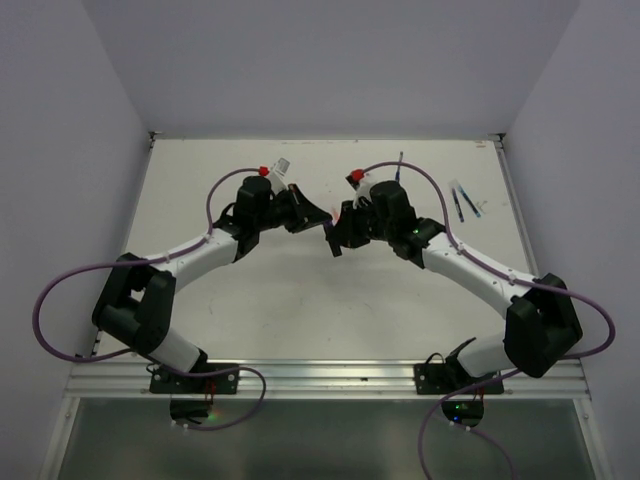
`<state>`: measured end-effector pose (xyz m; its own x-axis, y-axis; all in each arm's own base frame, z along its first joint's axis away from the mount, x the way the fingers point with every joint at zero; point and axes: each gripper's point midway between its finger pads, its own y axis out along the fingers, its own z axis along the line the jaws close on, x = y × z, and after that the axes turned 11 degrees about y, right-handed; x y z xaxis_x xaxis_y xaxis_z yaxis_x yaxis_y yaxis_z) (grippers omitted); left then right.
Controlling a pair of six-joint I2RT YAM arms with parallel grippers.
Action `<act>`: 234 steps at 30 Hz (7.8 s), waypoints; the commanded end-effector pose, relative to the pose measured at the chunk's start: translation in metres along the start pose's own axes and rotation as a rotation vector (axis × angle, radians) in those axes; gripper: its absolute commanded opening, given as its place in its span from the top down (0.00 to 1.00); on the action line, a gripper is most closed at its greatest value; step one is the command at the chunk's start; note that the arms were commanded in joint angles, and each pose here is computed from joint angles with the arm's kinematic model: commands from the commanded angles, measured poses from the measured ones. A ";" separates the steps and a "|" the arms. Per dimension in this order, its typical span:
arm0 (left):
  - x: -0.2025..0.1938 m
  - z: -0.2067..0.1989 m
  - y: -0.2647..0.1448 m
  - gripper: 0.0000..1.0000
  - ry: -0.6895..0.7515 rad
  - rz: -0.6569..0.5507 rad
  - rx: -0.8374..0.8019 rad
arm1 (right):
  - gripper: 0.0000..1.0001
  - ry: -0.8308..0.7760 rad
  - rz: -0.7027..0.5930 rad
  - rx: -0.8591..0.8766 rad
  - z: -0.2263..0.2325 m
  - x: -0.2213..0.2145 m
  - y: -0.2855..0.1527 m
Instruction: Open the pen caps
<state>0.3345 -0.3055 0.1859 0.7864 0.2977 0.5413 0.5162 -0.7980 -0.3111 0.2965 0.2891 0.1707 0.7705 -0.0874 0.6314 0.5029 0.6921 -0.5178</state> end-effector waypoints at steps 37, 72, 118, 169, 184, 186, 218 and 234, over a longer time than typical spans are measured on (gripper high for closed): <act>0.019 0.151 -0.037 1.00 0.191 0.101 0.520 | 1.00 -0.038 0.002 -0.563 -0.156 0.028 0.020; 0.003 0.206 -0.044 1.00 0.156 0.187 0.725 | 0.94 0.002 0.063 -0.601 -0.204 0.032 0.079; 0.016 0.248 -0.075 0.70 0.107 0.204 0.920 | 0.46 0.037 -0.043 -0.560 -0.186 0.060 0.012; 0.077 0.152 -0.087 0.53 0.225 -0.017 0.682 | 0.48 0.170 -0.192 -0.747 -0.321 0.182 0.075; 0.072 0.152 -0.076 0.53 0.213 -0.007 0.628 | 0.56 0.229 -0.146 -0.767 -0.342 0.171 0.093; 0.072 0.150 -0.077 0.53 0.213 -0.007 0.624 | 0.63 0.249 -0.131 -0.772 -0.344 0.168 0.093; 0.007 -0.020 -0.061 0.60 0.333 -0.008 -0.153 | 1.00 0.375 -0.415 0.060 -0.115 0.126 -0.002; -0.032 -0.059 -0.046 0.66 0.261 -0.043 -0.224 | 1.00 0.297 -0.461 0.243 0.018 0.065 -0.057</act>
<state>0.2644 -0.3042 0.2046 0.6913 0.1535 0.7061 0.4056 -0.8911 -0.2034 0.3082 0.2606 0.2446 0.6289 -0.5444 0.5552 0.6970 0.7112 -0.0921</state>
